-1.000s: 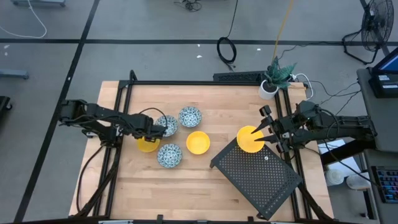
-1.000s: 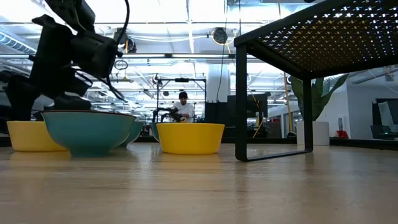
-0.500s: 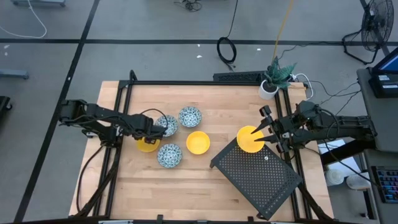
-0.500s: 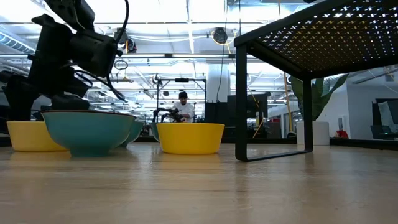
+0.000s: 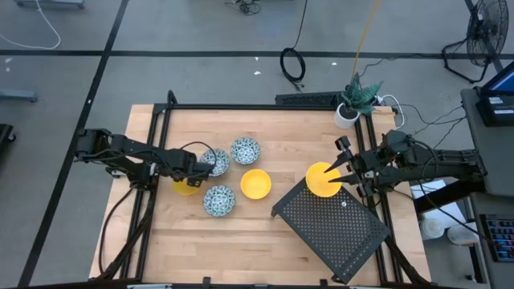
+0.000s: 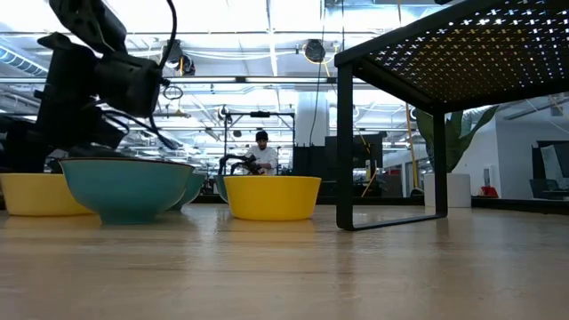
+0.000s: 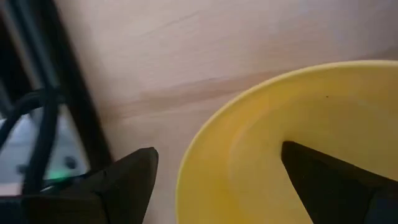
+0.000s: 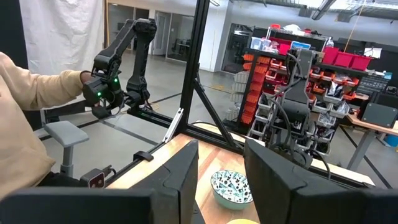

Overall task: Pick & Place Mini bowls
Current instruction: Stack the left yellow bowl on top of the yellow bowl on the shelf

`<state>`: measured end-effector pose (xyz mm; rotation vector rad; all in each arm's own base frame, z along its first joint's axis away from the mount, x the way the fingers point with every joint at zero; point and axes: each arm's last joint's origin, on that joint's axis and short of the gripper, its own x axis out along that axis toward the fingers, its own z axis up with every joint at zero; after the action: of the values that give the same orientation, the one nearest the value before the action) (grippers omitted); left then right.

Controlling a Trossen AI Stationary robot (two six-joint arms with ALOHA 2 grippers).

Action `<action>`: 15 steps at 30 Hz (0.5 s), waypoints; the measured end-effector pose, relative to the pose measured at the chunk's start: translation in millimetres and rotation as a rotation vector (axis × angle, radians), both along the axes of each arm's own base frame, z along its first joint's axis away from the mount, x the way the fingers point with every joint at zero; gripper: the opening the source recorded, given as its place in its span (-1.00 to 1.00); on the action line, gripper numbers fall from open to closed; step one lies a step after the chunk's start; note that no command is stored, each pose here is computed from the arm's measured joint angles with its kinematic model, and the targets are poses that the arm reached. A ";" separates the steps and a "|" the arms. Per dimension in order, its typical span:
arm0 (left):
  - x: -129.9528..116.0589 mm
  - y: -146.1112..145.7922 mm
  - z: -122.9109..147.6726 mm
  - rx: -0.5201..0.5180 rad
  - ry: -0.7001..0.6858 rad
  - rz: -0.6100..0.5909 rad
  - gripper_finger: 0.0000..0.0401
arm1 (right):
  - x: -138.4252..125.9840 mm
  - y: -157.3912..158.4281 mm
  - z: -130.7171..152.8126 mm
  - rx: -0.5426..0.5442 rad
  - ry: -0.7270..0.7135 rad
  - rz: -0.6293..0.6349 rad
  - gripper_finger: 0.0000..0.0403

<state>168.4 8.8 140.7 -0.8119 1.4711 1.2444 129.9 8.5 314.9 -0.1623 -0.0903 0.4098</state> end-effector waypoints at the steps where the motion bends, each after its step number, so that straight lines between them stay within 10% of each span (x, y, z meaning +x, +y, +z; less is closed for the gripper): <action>1: -0.2 0.1 0.2 0.002 -0.001 -0.003 0.75 | -0.1 0.0 0.0 0.000 0.000 0.000 -0.42; 15: 7.2 0.4 -1.8 0.003 -0.083 -0.009 0.75 | 0.0 0.0 0.1 0.000 -0.001 0.000 -0.42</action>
<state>175.6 9.2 138.9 -0.8442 1.4039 1.1921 129.9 8.5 315.0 -0.1625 -0.0911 0.4099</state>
